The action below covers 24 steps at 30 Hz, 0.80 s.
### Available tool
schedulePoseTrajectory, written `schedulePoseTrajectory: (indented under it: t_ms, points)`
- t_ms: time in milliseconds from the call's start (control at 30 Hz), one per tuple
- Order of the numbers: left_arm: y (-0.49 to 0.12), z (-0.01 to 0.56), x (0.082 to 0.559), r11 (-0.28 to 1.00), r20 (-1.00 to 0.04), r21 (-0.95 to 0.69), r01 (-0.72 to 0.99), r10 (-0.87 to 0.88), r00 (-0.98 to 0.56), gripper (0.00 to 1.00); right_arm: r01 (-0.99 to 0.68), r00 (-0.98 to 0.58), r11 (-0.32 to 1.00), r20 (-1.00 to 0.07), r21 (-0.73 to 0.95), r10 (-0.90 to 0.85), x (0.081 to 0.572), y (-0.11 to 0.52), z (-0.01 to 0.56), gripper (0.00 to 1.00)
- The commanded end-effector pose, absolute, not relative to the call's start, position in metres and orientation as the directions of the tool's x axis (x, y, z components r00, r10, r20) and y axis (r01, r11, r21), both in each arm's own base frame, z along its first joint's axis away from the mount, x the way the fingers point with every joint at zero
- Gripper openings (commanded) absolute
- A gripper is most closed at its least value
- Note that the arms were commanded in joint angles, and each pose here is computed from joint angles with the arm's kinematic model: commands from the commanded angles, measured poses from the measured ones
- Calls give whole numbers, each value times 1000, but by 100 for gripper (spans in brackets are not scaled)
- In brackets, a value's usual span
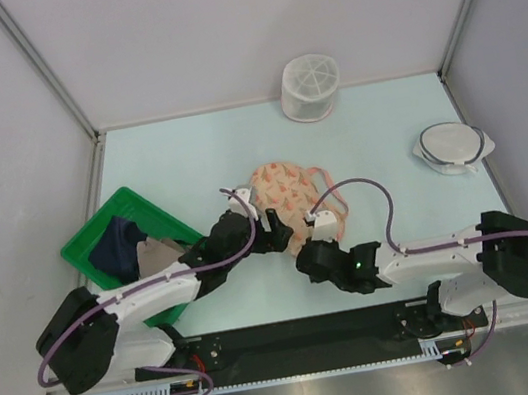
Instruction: Unzip the laundry bag and remove the bra
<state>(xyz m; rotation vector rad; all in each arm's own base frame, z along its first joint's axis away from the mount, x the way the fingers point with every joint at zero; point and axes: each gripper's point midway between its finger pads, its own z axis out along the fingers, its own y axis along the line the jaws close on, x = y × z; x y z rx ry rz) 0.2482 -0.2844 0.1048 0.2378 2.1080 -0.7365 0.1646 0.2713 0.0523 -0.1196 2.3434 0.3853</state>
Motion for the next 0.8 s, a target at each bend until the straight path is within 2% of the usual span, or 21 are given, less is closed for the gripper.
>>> schedulePoseTrajectory:
  t_ms: [0, 233, 433, 600, 767]
  points:
    - [-273, 94, 223, 788, -705, -524, 322, -189, -684, 88, -258, -671, 916, -739, 308, 59, 179, 312, 81, 0]
    - [-282, 86, 202, 724, -619, -630, 280, -251, -744, 84, -325, -660, 880, -750, 347, 52, 182, 342, 88, 0]
    - [-278, 81, 205, 736, -613, -633, 242, -284, -738, 65, -350, -664, 863, -747, 363, 45, 181, 353, 89, 0]
    - [-275, 78, 209, 745, -618, -627, 226, -300, -726, 52, -364, -668, 855, -743, 370, 37, 179, 356, 87, 0]
    - [-274, 80, 212, 748, -626, -626, 222, -312, -715, 30, -378, -662, 850, -749, 368, 29, 179, 358, 88, 0]
